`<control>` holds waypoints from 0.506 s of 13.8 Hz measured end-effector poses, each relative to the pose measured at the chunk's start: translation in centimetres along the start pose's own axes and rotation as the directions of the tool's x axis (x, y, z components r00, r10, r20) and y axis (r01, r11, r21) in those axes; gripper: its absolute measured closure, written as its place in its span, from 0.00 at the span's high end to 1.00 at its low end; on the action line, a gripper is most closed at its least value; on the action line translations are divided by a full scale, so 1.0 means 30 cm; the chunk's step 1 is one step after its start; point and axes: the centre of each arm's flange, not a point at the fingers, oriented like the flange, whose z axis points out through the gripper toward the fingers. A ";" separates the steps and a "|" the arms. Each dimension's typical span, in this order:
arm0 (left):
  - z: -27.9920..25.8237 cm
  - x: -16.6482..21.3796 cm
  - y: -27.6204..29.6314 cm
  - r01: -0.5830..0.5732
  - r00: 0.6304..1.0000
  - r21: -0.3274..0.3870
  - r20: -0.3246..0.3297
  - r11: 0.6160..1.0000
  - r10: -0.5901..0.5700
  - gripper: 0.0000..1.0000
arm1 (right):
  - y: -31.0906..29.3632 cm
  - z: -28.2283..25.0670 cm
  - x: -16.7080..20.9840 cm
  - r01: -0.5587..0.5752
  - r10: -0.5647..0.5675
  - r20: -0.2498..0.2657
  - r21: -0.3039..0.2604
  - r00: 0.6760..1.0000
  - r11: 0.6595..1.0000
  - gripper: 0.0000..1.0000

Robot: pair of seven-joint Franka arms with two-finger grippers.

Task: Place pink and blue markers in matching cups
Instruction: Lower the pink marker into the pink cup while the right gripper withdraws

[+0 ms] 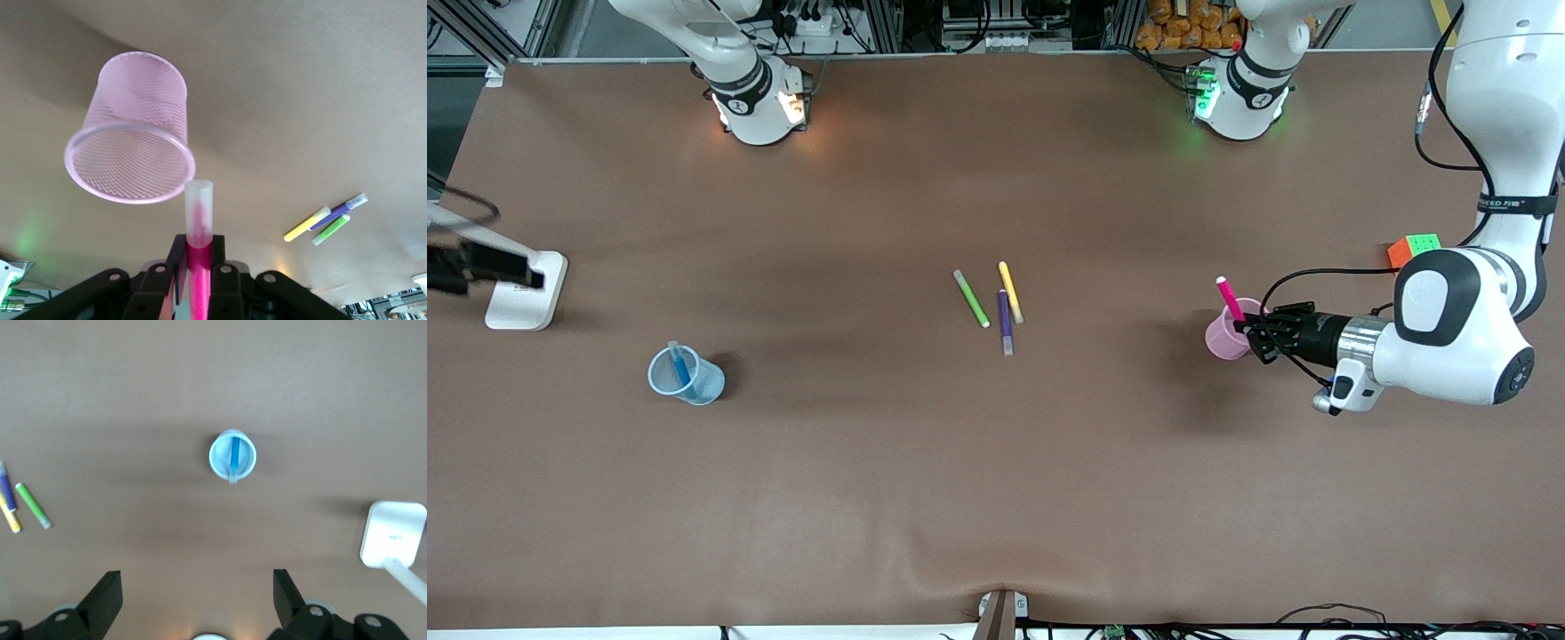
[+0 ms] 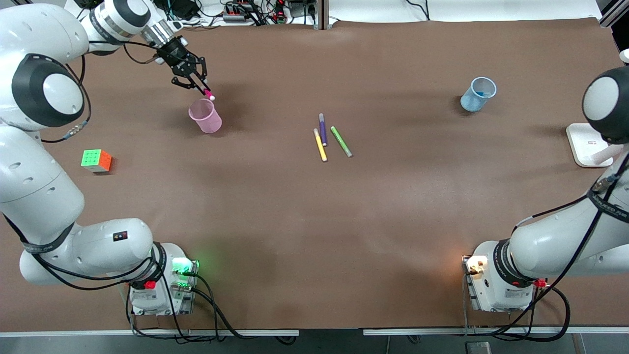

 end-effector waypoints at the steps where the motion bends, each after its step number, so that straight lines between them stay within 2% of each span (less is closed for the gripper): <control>1: 0.007 0.015 -0.020 -0.003 1.000 -0.002 0.009 1.000 0.003 0.18 | 0.009 -0.017 -0.030 -0.008 0.008 0.017 -0.016 1.000 1.000 1.00; 3: 0.027 0.033 -0.046 -0.004 1.000 -0.001 0.024 1.000 0.004 0.18 | 0.022 -0.043 -0.087 -0.021 0.023 0.050 -0.032 0.999 0.999 1.00; 7: 0.084 0.045 -0.057 -0.001 0.999 0.016 0.053 1.000 0.000 0.18 | 0.029 -0.077 -0.199 -0.028 0.029 0.026 -0.036 0.999 0.999 1.00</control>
